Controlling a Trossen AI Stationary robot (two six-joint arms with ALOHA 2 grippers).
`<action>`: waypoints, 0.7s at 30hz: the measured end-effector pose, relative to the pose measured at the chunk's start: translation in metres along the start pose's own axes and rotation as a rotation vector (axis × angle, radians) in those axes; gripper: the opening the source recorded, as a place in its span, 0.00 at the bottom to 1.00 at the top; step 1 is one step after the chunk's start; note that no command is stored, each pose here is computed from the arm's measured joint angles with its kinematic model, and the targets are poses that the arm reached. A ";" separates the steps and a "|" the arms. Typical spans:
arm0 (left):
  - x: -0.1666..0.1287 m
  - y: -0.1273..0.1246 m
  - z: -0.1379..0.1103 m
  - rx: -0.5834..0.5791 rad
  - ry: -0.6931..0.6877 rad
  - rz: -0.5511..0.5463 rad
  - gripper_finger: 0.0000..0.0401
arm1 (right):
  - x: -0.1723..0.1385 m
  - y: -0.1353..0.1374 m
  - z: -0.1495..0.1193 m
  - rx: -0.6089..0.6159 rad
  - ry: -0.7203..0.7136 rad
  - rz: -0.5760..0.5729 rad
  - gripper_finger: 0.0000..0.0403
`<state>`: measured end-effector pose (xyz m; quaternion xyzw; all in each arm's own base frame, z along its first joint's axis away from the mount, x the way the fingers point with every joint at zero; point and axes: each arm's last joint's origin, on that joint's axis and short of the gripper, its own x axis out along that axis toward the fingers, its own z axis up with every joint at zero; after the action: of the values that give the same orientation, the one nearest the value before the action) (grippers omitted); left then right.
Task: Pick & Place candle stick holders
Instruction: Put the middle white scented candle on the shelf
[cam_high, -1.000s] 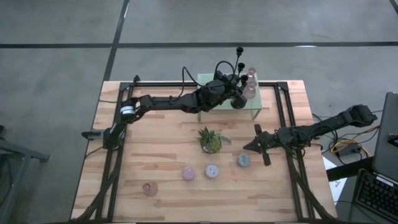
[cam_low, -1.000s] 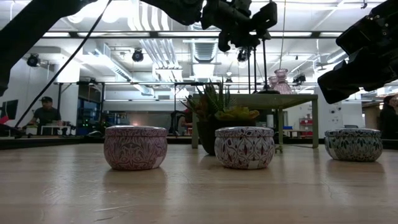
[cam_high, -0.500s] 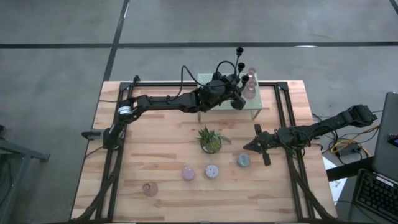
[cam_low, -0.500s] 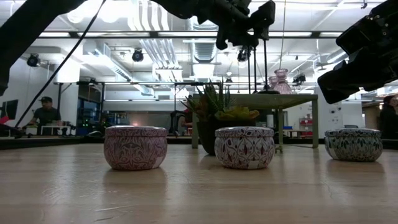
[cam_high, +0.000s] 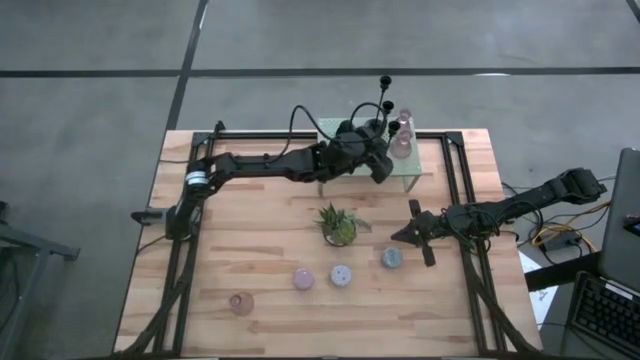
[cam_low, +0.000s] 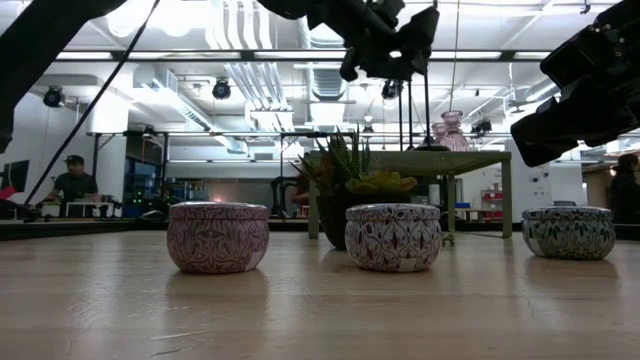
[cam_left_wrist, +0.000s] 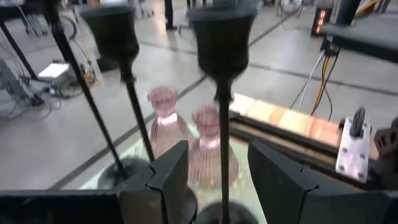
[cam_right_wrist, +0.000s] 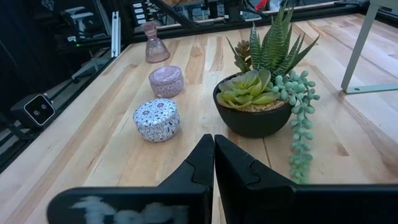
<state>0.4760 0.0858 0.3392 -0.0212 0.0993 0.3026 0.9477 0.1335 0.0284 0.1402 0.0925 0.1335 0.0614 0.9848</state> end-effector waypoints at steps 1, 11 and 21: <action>-0.002 0.000 0.000 0.000 0.013 -0.001 0.42 | 0.000 0.000 0.000 0.000 0.000 0.000 0.02; -0.021 -0.007 -0.004 0.014 0.156 -0.014 0.42 | 0.000 0.000 0.000 0.000 0.000 0.000 0.02; -0.046 -0.025 0.003 -0.015 0.170 -0.077 0.42 | 0.000 0.000 0.000 0.000 0.000 -0.001 0.02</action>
<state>0.4548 0.0398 0.3512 -0.0578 0.1760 0.2640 0.9466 0.1335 0.0284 0.1401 0.0925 0.1337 0.0610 0.9848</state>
